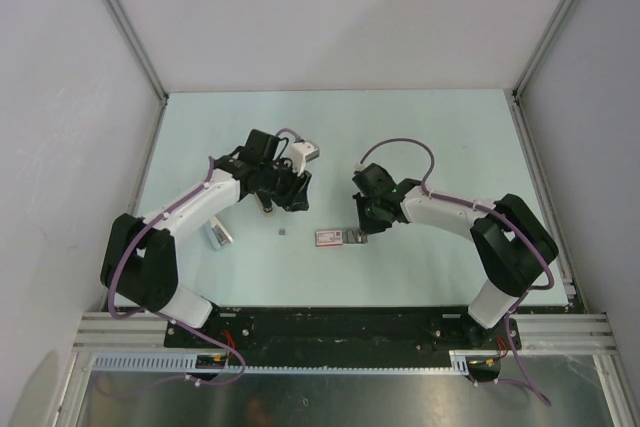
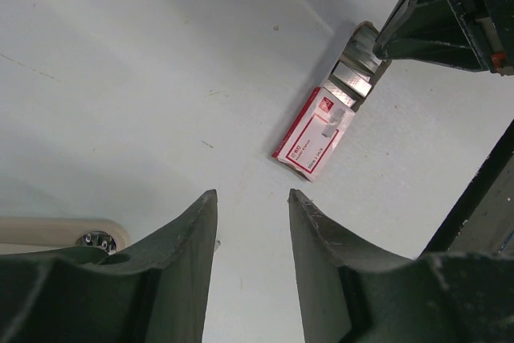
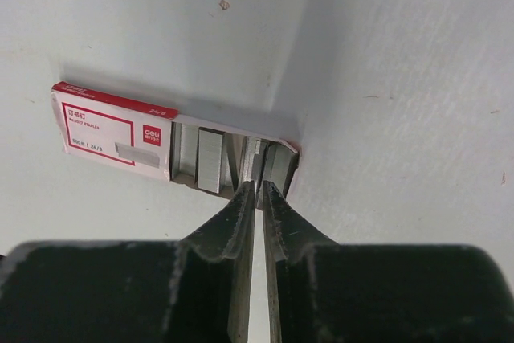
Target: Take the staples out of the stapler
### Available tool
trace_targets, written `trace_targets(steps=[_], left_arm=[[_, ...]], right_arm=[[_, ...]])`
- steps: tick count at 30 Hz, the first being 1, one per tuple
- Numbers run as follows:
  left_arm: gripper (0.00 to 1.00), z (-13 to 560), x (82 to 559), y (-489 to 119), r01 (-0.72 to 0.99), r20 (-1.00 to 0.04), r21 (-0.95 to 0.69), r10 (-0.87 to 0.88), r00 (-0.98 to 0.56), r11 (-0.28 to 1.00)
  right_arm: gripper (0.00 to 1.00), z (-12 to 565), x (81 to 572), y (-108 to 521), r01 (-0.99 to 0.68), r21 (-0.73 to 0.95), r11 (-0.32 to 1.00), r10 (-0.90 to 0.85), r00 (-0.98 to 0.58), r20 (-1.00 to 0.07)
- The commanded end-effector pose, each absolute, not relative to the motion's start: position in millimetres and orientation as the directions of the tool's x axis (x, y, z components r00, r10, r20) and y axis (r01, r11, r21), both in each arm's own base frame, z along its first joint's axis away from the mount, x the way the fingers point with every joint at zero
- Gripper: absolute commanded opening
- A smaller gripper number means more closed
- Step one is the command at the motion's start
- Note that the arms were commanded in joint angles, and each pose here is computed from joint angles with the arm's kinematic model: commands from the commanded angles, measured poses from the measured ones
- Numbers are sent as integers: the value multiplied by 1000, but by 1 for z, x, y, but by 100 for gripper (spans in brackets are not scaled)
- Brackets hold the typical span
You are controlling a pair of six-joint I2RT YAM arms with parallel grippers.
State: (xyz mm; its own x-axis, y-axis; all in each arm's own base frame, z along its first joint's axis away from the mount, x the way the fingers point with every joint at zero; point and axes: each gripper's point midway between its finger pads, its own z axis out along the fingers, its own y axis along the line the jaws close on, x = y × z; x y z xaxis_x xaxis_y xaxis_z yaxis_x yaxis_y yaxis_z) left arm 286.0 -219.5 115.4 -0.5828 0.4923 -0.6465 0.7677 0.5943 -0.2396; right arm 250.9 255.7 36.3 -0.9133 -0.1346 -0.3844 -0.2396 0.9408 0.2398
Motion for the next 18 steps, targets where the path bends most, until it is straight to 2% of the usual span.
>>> trace_targets(steps=[1, 18], left_arm=[[45, 123, 287, -220, 819, -685, -181, 528, -503, 545], [45, 122, 285, -219, 821, -684, -179, 532, -500, 542]], right_arm=[[13, 36, 250, 263, -240, 262, 935, -127, -913, -387], [12, 30, 247, 272, -246, 281, 928, -129, -917, -376]])
